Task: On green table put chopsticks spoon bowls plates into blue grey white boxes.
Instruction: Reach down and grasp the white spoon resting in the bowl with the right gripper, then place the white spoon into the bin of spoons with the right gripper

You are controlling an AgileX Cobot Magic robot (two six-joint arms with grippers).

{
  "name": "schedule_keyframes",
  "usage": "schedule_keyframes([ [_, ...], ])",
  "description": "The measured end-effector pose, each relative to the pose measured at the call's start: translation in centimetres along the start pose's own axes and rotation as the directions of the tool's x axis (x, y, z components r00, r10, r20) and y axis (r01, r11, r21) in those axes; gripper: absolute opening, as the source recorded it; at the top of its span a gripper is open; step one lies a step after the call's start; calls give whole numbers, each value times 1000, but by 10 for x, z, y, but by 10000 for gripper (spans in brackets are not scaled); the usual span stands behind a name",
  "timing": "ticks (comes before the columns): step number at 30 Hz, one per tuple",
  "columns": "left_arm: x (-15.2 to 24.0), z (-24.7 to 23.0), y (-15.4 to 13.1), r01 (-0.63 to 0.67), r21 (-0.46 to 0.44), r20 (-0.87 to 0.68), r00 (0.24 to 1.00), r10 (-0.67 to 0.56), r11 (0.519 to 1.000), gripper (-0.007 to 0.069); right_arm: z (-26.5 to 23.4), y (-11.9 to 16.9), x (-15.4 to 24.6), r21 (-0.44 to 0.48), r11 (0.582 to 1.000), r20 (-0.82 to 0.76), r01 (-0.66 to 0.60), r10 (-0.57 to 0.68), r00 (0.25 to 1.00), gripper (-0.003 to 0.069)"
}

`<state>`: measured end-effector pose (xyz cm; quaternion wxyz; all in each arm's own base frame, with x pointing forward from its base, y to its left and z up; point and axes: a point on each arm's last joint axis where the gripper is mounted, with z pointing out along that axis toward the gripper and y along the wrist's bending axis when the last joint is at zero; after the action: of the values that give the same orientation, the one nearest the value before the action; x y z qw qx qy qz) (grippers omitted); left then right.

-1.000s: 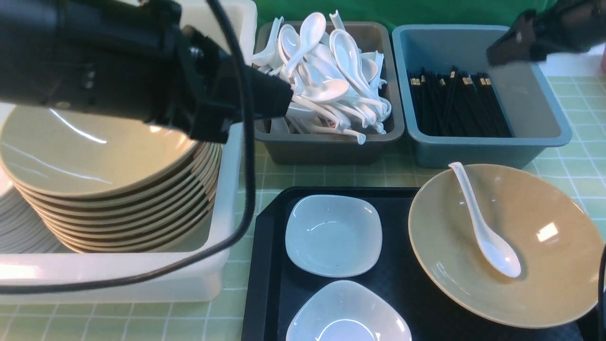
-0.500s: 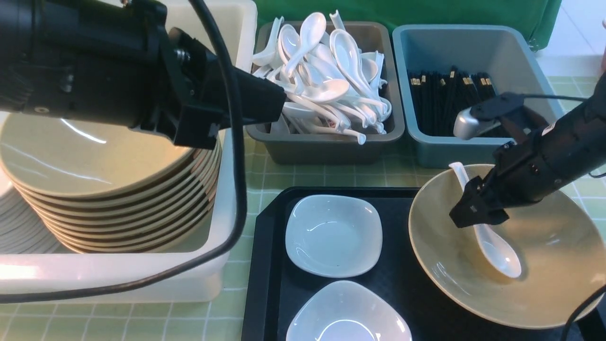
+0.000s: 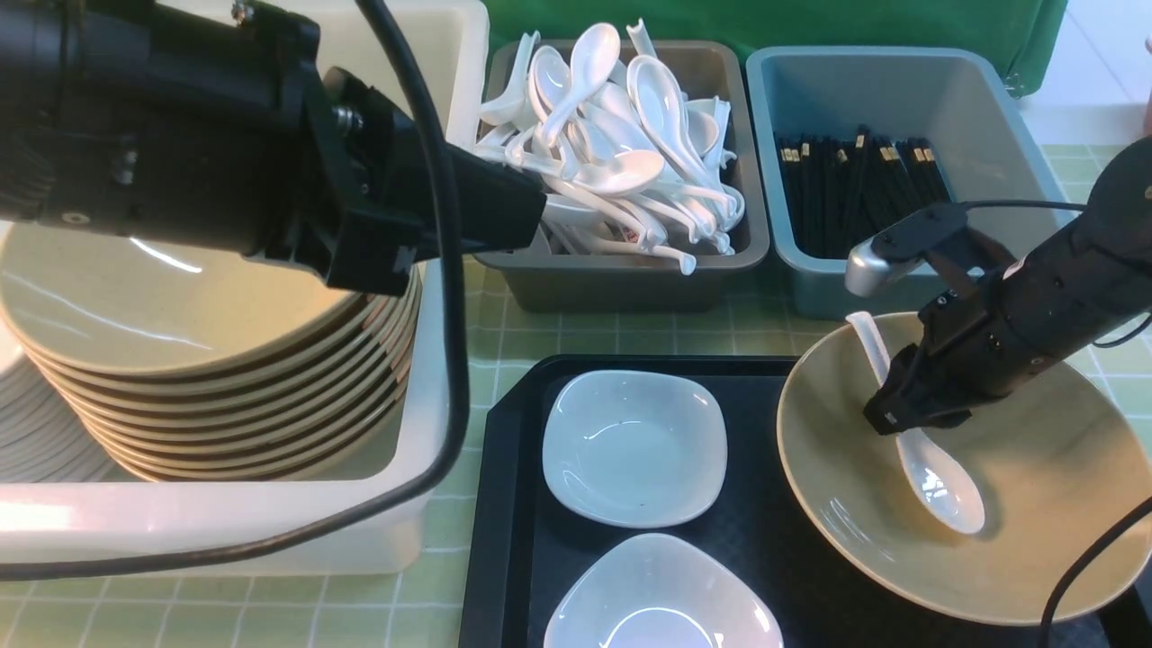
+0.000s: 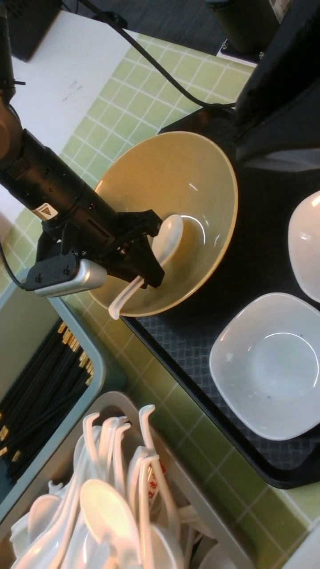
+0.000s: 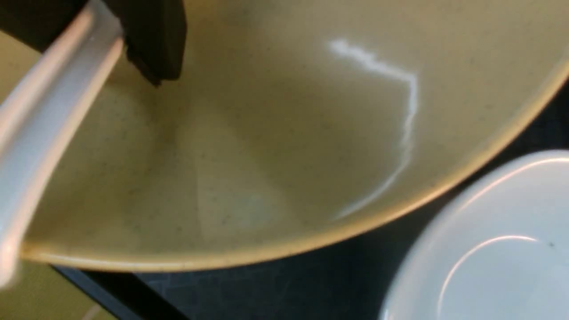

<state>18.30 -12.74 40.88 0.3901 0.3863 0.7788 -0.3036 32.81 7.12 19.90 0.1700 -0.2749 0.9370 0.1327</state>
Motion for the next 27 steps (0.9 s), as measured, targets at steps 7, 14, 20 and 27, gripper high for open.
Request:
schedule_keyframes([
  [7, 0, 0, 0, -1, -3, -3, 1000, 1, 1000, -1, -63, 13, -43, -38, 998, 134, 45, -40, 990, 152],
  [14, 2, -2, 17, 32, -183, -18, 999, -36, 983, -1, -101, 30, -130, -134, 987, 429, 92, -26, 903, 152],
  [20, 5, -3, 29, 75, -306, -35, 995, -89, 949, -1, -73, 35, -203, -149, 981, 569, 126, -20, 822, 152],
  [27, 9, 7, 37, 111, -310, -73, 988, -140, 944, -1, -5, 9, -245, -232, 972, 590, 35, 112, 800, 152],
])
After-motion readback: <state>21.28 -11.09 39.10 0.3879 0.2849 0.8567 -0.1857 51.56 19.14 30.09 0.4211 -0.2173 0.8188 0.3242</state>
